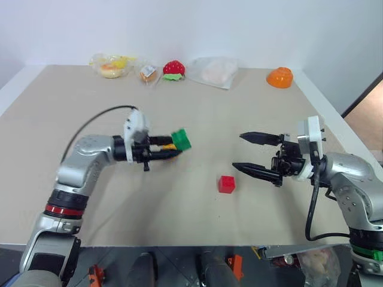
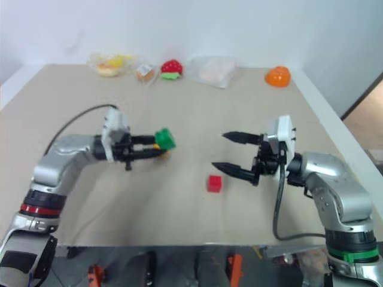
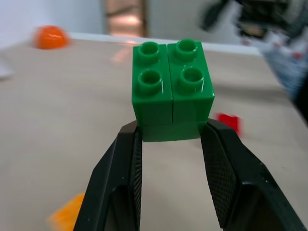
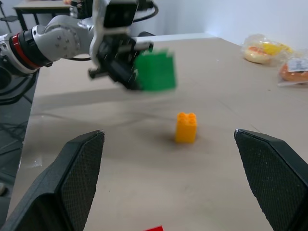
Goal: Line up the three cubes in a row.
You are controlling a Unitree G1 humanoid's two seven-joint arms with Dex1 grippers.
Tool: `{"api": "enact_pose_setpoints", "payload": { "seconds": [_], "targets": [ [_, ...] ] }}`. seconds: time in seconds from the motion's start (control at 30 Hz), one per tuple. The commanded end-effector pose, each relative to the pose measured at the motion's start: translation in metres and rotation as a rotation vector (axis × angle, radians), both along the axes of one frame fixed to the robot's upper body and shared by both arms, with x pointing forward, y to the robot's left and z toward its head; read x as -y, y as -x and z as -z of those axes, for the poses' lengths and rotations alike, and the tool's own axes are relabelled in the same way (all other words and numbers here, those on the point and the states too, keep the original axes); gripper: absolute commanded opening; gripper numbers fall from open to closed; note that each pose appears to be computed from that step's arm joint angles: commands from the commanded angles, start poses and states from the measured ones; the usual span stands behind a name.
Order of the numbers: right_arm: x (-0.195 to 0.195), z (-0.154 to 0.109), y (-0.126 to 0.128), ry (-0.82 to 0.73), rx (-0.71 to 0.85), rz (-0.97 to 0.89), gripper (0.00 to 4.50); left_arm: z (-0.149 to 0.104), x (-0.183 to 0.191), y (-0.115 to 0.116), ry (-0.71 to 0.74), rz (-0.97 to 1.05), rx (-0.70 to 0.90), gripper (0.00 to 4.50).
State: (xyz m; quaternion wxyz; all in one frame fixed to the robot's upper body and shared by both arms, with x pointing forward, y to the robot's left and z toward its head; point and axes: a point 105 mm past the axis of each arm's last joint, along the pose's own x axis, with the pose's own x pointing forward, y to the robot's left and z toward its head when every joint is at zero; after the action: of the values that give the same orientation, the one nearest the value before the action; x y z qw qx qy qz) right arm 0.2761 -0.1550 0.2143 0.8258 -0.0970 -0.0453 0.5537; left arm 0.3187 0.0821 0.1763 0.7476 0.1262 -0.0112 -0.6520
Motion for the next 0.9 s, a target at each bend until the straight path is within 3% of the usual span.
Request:
{"api": "enact_pose_setpoints", "payload": {
  "seconds": [0.03, 0.33, 0.6, 0.9],
  "targets": [
    [0.000, -0.014, 0.009, -0.006, 0.056, 0.003, 4.50, 0.026, 0.010, 0.002, -0.093, 0.046, 0.024, 1.23],
    [-0.001, -0.013, 0.012, -0.010, 0.056, 0.027, 4.50, 0.062, 0.010, -0.016, -0.203, 0.017, 0.017, 1.23],
    [0.001, -0.008, 0.015, 0.011, 0.034, 0.022, 4.50, 0.067, 0.005, -0.017, -0.229, 0.034, 0.034, 1.23],
    [0.012, 0.017, 0.015, 0.124, -0.030, 0.009, 4.50, 0.062, 0.013, -0.006, -0.213, 0.112, 0.053, 1.23]
  ]
}}
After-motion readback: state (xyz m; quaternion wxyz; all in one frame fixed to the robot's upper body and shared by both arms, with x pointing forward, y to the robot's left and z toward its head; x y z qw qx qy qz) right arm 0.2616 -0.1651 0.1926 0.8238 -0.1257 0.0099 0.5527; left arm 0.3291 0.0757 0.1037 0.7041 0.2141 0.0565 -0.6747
